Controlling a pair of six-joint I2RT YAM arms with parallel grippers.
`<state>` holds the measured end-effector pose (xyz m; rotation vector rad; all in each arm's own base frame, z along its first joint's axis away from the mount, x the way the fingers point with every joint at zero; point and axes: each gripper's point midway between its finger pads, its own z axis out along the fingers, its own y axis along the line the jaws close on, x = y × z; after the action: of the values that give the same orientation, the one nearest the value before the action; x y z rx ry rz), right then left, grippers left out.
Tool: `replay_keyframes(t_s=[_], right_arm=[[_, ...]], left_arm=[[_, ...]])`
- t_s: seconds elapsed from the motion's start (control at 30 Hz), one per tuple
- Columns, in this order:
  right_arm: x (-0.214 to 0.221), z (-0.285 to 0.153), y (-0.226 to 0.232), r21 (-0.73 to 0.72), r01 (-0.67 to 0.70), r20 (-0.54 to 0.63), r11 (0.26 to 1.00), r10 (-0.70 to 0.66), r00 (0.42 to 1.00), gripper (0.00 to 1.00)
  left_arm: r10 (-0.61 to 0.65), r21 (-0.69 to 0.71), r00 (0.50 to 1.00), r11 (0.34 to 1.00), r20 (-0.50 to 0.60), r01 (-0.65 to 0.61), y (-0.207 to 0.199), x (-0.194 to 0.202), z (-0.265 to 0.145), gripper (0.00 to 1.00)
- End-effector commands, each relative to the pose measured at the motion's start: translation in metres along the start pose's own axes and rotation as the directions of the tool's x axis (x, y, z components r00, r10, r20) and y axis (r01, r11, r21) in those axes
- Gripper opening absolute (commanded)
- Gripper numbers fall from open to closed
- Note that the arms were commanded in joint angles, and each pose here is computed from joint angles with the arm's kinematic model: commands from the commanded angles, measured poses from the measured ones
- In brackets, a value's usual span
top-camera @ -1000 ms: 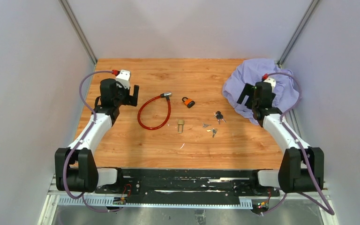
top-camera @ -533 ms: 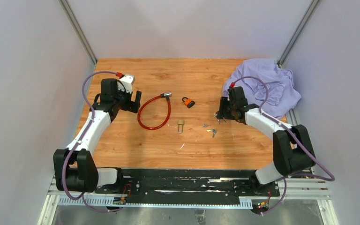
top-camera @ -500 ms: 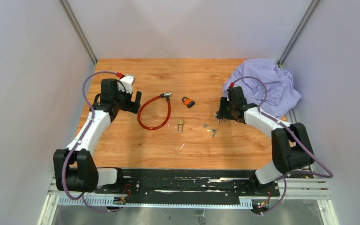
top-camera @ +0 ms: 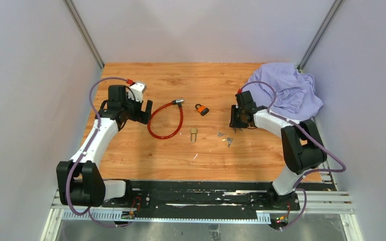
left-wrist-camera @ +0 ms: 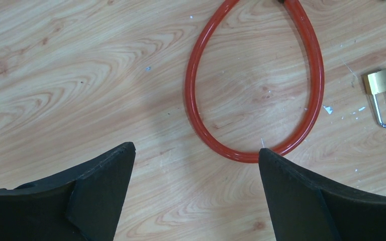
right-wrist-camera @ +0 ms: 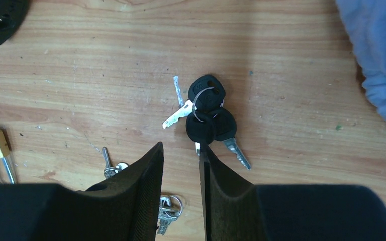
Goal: Unlock with the key
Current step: Pick up the key from the center of the board.
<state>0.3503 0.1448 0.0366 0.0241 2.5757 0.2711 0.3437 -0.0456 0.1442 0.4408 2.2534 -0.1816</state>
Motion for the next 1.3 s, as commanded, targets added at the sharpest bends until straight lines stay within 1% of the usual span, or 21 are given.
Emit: replay_keyframes(t_s=[0.0, 0.17, 0.27, 0.47, 0.63, 0.73, 0.8, 0.83, 0.97, 1.27], right_arm=[[0.003, 0.004, 0.001, 0.025, 0.026, -0.028, 0.999, -0.025, 0.999, 0.31], [0.006, 0.008, -0.005, 0.056, 0.047, -0.053, 0.997, -0.044, 0.998, 0.3], [0.006, 0.005, -0.007, 0.062, 0.053, -0.049, 0.997, -0.05, 0.998, 0.3], [-0.006, -0.006, -0.004, 0.055, 0.066, -0.02, 0.996, -0.065, 0.998, 0.32], [-0.011, 0.0, -0.003, 0.07, 0.087, -0.045, 0.994, -0.084, 0.995, 0.32], [-0.008, 0.007, -0.004, 0.074, 0.091, -0.071, 0.993, -0.086, 0.994, 0.31], [-0.005, 0.011, -0.007, 0.086, 0.091, -0.084, 0.992, -0.084, 0.993, 0.27], [-0.002, 0.013, -0.009, 0.094, 0.089, -0.094, 0.992, -0.08, 0.992, 0.27], [0.008, 0.016, -0.016, 0.12, 0.092, -0.117, 0.989, -0.078, 0.99, 0.27], [0.011, 0.009, -0.021, 0.142, 0.092, -0.109, 0.986, -0.077, 0.991, 0.28]], left_arm=[[0.022, 0.014, 0.999, 1.0, 0.047, -0.023, -0.002, -0.018, -0.011, 0.97], [0.036, 0.046, 0.999, 0.998, 0.04, -0.038, -0.007, -0.019, -0.014, 0.97], [0.046, 0.057, 0.998, 0.997, 0.039, -0.048, -0.009, -0.019, -0.016, 0.97], [0.052, 0.059, 0.998, 0.997, 0.04, -0.054, -0.01, -0.019, -0.017, 0.97], [0.059, 0.069, 0.997, 0.996, 0.045, -0.062, -0.012, -0.02, -0.019, 0.97], [0.068, 0.065, 0.997, 0.995, 0.047, -0.071, -0.011, -0.021, -0.021, 0.97], [0.074, 0.064, 0.996, 0.995, 0.046, -0.077, -0.011, -0.02, -0.022, 0.97], [0.075, 0.064, 0.996, 0.995, 0.044, -0.078, -0.011, -0.02, -0.022, 0.97], [0.083, 0.068, 0.996, 0.994, 0.044, -0.086, -0.012, -0.02, -0.024, 0.97], [0.076, 0.088, 0.996, 0.993, 0.047, -0.079, -0.016, -0.02, -0.025, 0.97]])
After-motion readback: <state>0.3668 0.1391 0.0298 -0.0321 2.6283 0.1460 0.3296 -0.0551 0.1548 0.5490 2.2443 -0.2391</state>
